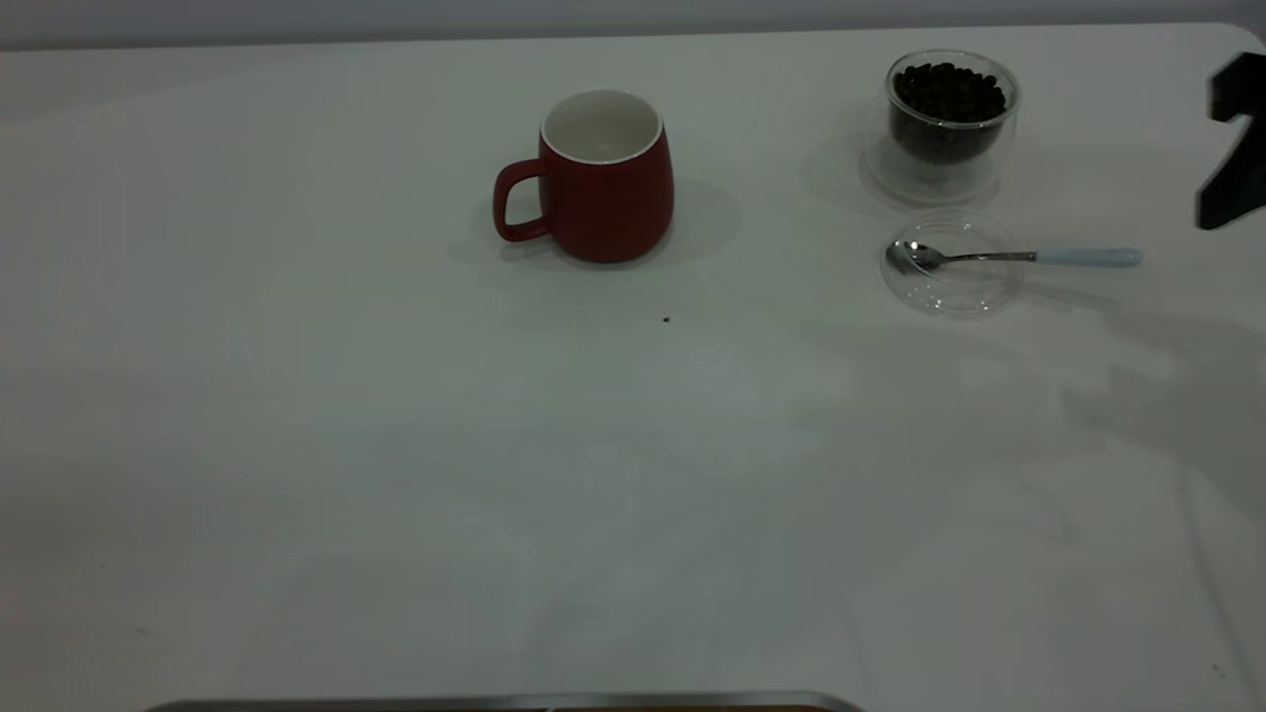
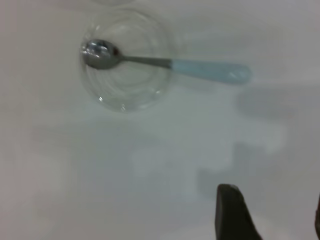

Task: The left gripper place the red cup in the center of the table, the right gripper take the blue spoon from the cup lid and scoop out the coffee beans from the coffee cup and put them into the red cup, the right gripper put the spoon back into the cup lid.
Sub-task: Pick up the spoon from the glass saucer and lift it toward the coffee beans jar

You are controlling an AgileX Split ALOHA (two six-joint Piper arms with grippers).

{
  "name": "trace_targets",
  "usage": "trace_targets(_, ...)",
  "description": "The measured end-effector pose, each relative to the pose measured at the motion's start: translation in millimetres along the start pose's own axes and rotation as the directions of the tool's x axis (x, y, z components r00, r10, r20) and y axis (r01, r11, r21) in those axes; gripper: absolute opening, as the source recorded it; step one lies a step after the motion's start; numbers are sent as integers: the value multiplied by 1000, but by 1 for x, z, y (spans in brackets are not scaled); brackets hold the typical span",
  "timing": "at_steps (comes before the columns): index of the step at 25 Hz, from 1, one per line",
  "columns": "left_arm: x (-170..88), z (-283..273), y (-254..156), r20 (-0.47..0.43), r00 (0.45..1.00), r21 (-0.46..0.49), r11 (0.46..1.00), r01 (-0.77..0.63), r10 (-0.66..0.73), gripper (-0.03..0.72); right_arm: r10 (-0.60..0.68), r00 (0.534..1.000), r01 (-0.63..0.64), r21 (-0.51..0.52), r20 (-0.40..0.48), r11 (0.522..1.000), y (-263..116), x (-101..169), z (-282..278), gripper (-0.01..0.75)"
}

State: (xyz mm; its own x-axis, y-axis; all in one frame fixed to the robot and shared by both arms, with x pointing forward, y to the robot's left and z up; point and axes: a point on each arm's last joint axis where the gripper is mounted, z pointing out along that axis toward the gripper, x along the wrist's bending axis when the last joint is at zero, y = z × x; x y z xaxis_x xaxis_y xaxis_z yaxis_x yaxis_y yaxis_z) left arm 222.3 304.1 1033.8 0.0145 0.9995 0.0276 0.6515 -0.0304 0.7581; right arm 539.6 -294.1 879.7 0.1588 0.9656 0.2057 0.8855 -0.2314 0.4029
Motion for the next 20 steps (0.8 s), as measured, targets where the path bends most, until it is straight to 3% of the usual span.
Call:
trace_targets(6, 0, 0, 0, 0, 1000, 0, 1000, 0, 0, 587, 20, 995, -11, 87, -97, 996, 39, -9, 45, 421)
trace_targets(15, 0, 0, 0, 0, 1000, 0, 1000, 0, 0, 587, 79, 993, -75, 50, -82, 996, 57, -53, 55, 421)
trace_targets(20, 0, 0, 0, 0, 1000, 0, 1000, 0, 0, 587, 32, 993, -25, 66, -113, 998, 55, -55, 53, 424)
